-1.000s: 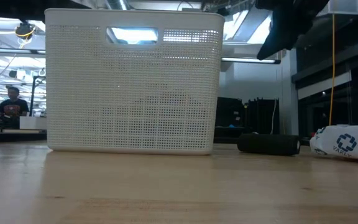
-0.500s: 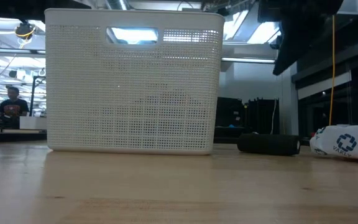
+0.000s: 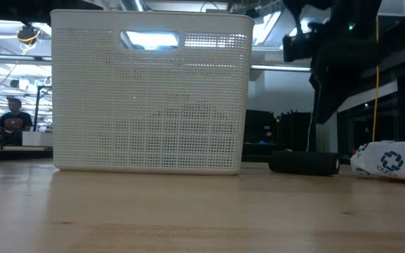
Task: Pick & place medical supplies in basket/bin
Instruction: Put the black bandage into the white bin
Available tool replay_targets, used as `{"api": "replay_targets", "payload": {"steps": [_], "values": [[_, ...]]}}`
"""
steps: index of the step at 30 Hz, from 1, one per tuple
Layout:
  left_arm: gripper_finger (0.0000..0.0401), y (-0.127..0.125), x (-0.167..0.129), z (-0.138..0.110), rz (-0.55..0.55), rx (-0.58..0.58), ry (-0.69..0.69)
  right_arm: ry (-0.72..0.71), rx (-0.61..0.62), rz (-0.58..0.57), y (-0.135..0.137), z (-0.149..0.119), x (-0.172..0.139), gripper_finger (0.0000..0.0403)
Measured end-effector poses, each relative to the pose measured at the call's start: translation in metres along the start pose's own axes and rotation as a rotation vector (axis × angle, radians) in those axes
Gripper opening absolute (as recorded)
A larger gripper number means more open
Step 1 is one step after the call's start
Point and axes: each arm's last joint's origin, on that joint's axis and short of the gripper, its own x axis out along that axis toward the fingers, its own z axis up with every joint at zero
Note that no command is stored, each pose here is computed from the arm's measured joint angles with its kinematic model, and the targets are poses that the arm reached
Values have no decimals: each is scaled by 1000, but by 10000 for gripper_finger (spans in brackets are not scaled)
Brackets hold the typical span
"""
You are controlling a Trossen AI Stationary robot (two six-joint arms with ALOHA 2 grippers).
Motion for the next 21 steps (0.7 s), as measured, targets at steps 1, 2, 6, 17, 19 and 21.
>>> {"api": "replay_targets", "payload": {"steps": [1,2,6,17,19,21], "values": [[2,0,0,0,0,0,0,8,1,-6,1,1,4,272],[1,0,0,0,0,1,0,16,4,-11,1,2,7,276],[3,0,0,-1,-1,1,8,31,35,-26,0,4,16,281],[2,0,0,-6,-3,-5,60,-86,124,85,-11,-10,48,281],[4,0,0,-6,-4,-5,60,-104,113,96,-12,-12,52,281],[6,0,0,-6,-3,-5,60,-101,120,75,-16,-15,56,281]]}}
